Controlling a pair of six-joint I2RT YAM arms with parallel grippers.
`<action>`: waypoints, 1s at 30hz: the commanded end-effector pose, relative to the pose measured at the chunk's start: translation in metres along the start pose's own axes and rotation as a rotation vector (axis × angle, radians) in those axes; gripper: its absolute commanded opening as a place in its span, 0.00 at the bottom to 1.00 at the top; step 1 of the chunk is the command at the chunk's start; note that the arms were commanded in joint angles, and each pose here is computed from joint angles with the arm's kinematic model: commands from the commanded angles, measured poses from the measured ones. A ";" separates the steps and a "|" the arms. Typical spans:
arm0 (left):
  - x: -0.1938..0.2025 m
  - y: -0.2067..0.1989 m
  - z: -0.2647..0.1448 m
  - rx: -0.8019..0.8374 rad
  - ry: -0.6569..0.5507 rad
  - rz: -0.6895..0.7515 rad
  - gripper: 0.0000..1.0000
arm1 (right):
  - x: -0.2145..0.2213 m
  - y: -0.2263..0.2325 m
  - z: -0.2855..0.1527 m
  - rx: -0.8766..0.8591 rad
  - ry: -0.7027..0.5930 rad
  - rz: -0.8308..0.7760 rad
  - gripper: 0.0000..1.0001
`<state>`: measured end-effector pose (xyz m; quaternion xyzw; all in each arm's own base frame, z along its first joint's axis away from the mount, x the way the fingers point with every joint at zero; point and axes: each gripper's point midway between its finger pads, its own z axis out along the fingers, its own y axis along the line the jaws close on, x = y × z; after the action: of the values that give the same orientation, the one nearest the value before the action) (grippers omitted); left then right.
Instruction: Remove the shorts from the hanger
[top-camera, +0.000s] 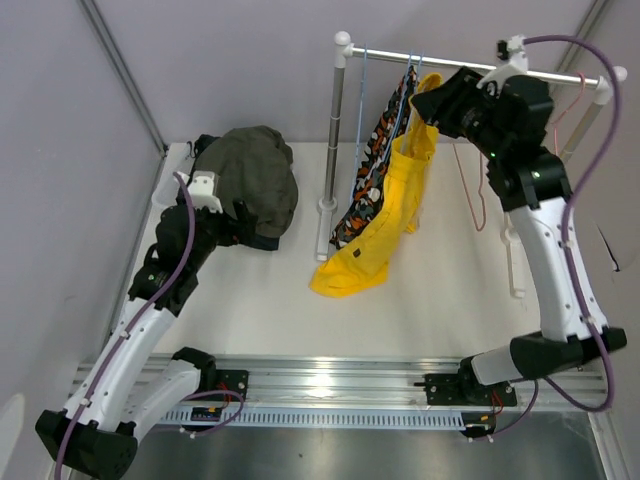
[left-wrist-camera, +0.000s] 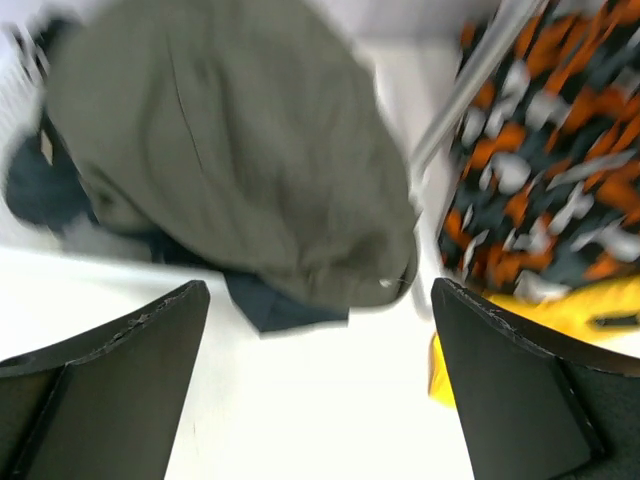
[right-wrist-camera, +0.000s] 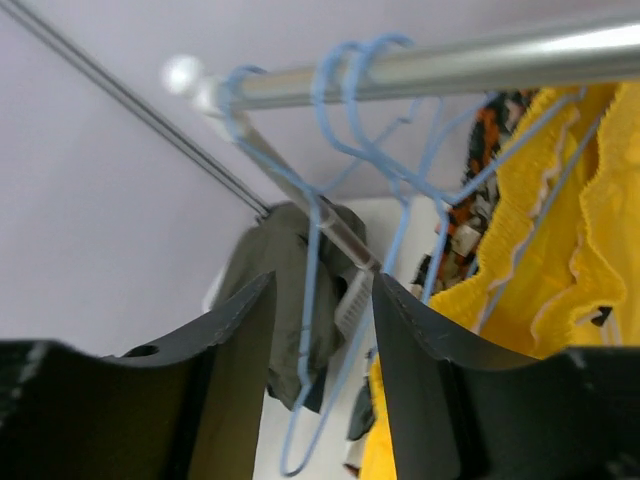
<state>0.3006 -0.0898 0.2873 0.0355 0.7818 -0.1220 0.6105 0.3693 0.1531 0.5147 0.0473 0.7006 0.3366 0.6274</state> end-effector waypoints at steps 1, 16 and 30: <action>-0.005 -0.008 -0.002 0.043 -0.040 0.006 0.99 | 0.010 -0.019 0.031 0.069 0.007 -0.006 0.47; -0.001 -0.001 -0.003 0.000 -0.022 -0.002 0.99 | 0.067 -0.069 0.076 0.195 0.094 0.012 0.40; -0.003 -0.051 -0.006 0.222 -0.027 0.020 0.98 | 0.018 -0.050 0.036 0.241 0.022 -0.047 0.00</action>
<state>0.2947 -0.0985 0.2708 0.0508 0.7907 -0.1329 0.5955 0.4461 0.1592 0.4025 0.1068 0.7877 0.2490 0.5533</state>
